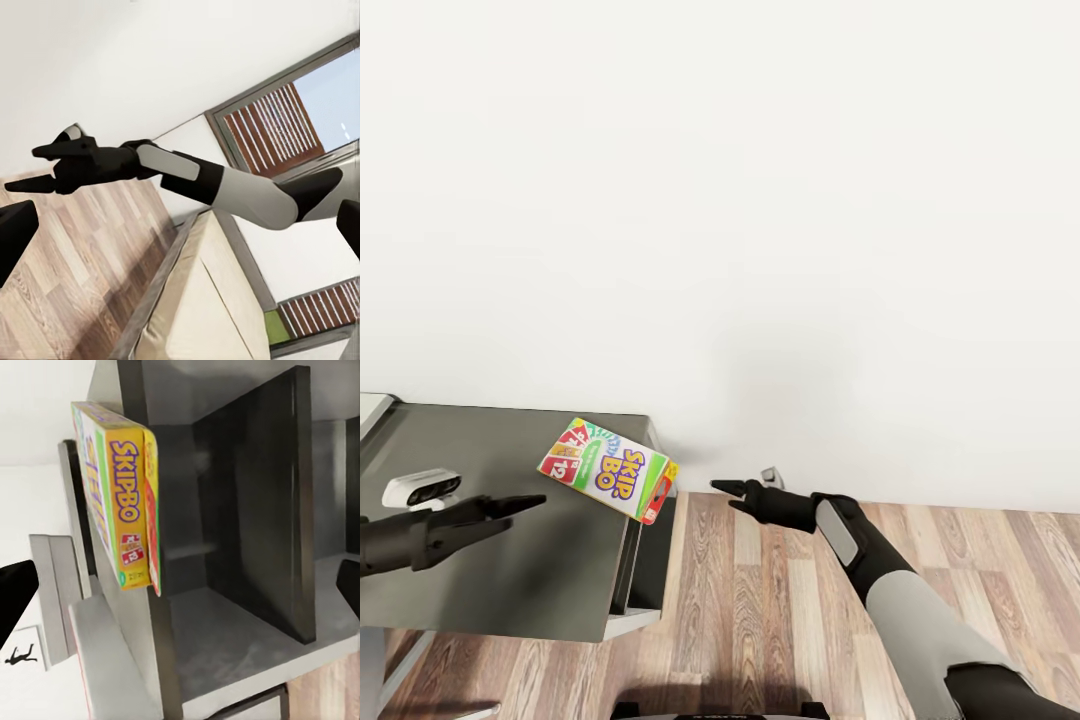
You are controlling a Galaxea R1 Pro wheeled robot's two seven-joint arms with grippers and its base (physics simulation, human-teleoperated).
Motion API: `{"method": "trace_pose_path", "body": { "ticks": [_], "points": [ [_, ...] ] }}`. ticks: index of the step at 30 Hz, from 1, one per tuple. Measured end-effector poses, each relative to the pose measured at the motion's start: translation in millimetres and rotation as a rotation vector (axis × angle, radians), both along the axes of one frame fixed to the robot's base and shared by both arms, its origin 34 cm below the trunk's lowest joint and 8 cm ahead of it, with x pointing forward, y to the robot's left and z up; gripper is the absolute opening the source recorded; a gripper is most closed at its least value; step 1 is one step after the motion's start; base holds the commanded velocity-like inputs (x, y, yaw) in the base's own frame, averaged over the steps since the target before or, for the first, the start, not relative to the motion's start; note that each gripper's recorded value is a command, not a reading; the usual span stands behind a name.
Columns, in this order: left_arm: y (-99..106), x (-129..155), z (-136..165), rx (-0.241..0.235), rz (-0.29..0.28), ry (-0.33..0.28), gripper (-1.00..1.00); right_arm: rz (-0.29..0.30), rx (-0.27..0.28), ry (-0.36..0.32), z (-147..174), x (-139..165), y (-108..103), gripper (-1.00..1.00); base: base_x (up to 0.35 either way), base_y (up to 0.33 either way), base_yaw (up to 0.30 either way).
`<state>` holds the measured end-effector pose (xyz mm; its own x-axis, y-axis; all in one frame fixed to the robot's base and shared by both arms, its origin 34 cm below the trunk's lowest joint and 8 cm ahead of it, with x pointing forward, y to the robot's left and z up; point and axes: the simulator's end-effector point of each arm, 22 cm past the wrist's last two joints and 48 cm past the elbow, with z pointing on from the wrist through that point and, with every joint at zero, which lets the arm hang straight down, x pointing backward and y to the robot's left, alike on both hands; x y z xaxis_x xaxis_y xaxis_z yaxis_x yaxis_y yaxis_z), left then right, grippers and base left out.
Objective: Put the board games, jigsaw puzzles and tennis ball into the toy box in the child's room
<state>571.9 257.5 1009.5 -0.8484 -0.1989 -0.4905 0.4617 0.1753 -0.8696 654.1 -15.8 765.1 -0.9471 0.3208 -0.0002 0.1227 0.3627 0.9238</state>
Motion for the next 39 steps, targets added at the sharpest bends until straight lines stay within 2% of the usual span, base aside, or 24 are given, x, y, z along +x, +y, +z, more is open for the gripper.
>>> {"method": "trace_pose_path", "body": {
  "ticks": [5, 10, 19, 39],
  "points": [
    [-0.9, 1.8, 15.5, -0.068, 0.009, -0.020, 1.00, 0.002, 0.015, -0.010, 6.5, 4.6, 6.8, 1.00, 0.000, 0.000, 0.000],
    [-0.8, 2.6, 21.1, -0.103, 0.014, -0.027, 1.00, 0.005, 0.028, -0.017, 9.7, 7.1, 14.8, 1.00, 0.000, 0.000, 0.000],
    [-0.7, 5.4, 16.3, -0.116, 0.016, -0.030, 1.00, 0.006, 0.035, -0.038, 10.2, 20.3, 18.4, 1.00, 0.000, 0.000, 0.000],
    [-0.1, 4.9, 12.9, -0.116, 0.017, -0.027, 1.00, 0.007, 0.037, -0.051, 11.1, 25.4, 20.2, 1.00, 0.000, 0.000, 0.000]
  ]
}}
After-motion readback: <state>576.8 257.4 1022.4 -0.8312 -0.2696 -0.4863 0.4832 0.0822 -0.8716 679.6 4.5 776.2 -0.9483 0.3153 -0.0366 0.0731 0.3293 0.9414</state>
